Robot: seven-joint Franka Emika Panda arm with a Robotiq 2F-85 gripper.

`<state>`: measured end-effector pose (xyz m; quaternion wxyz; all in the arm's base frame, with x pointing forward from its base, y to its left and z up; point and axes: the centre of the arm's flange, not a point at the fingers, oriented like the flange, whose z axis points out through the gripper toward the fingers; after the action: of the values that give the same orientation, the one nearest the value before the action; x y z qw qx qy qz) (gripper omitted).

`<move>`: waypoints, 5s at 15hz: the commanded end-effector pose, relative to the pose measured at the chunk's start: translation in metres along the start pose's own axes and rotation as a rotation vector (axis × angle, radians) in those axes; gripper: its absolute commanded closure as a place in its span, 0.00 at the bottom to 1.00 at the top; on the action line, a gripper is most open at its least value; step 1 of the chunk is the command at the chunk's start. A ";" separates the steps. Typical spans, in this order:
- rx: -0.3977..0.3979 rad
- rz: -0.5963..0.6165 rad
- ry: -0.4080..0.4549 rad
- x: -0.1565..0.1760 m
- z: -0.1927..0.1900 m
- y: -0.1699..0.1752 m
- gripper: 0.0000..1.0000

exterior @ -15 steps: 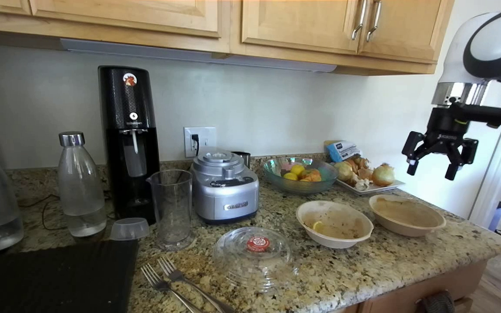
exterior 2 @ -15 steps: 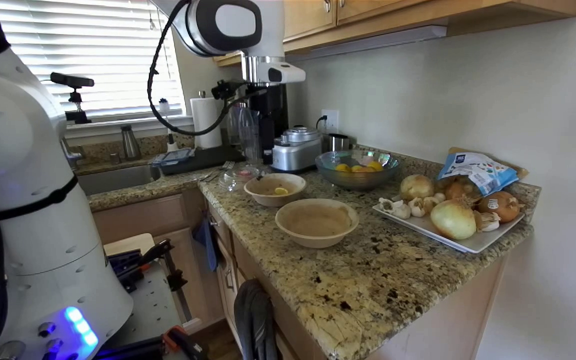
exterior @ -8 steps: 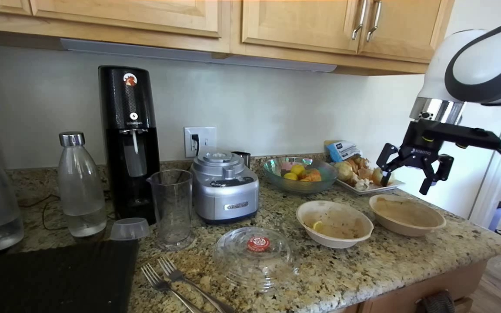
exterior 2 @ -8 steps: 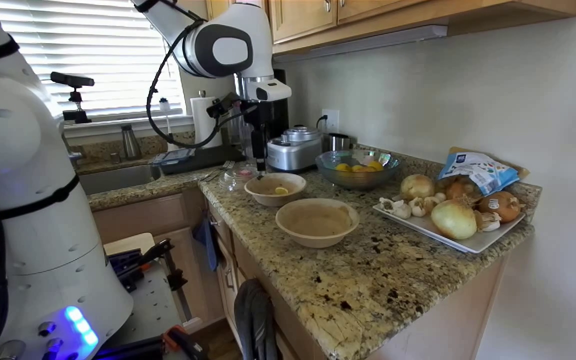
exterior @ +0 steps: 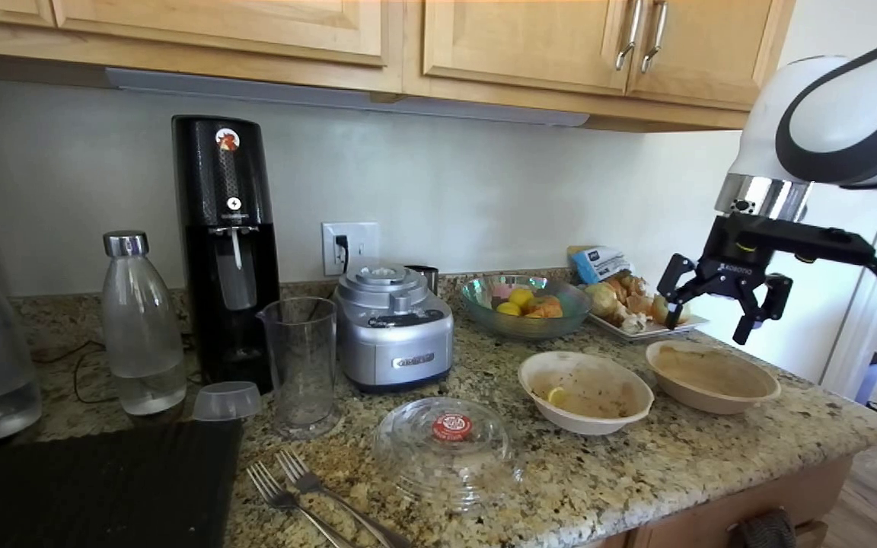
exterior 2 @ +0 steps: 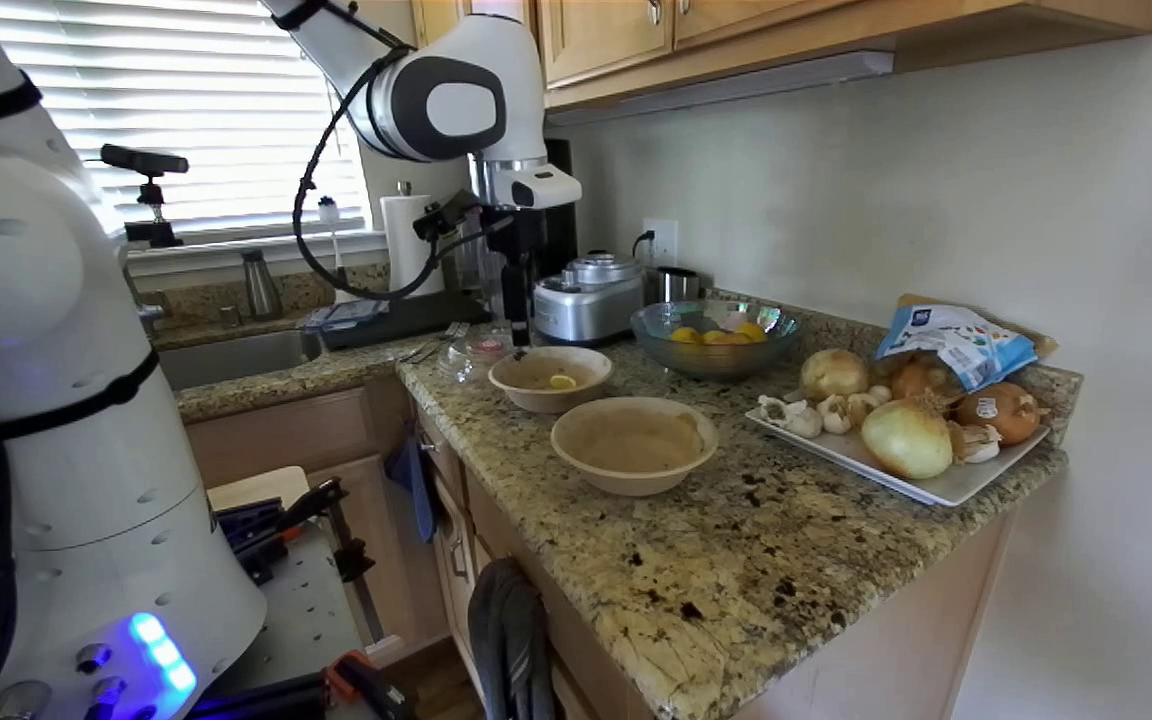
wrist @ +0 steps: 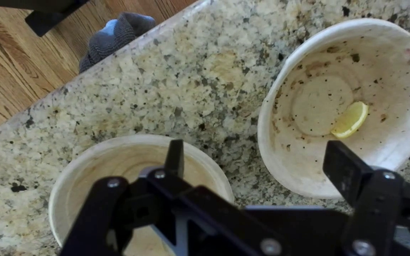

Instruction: Put the left plate on the right plate

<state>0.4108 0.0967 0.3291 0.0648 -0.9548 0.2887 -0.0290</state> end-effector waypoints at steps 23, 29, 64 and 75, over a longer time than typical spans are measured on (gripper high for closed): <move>0.188 0.210 0.018 -0.012 0.093 -0.018 0.00; 0.205 0.265 0.078 0.001 0.114 -0.009 0.15; 0.292 0.236 0.152 0.021 0.056 -0.009 0.94; 0.282 0.243 0.169 0.021 0.047 0.007 0.97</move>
<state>0.4326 0.0923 0.2767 0.1795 -0.8902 0.3960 -0.1365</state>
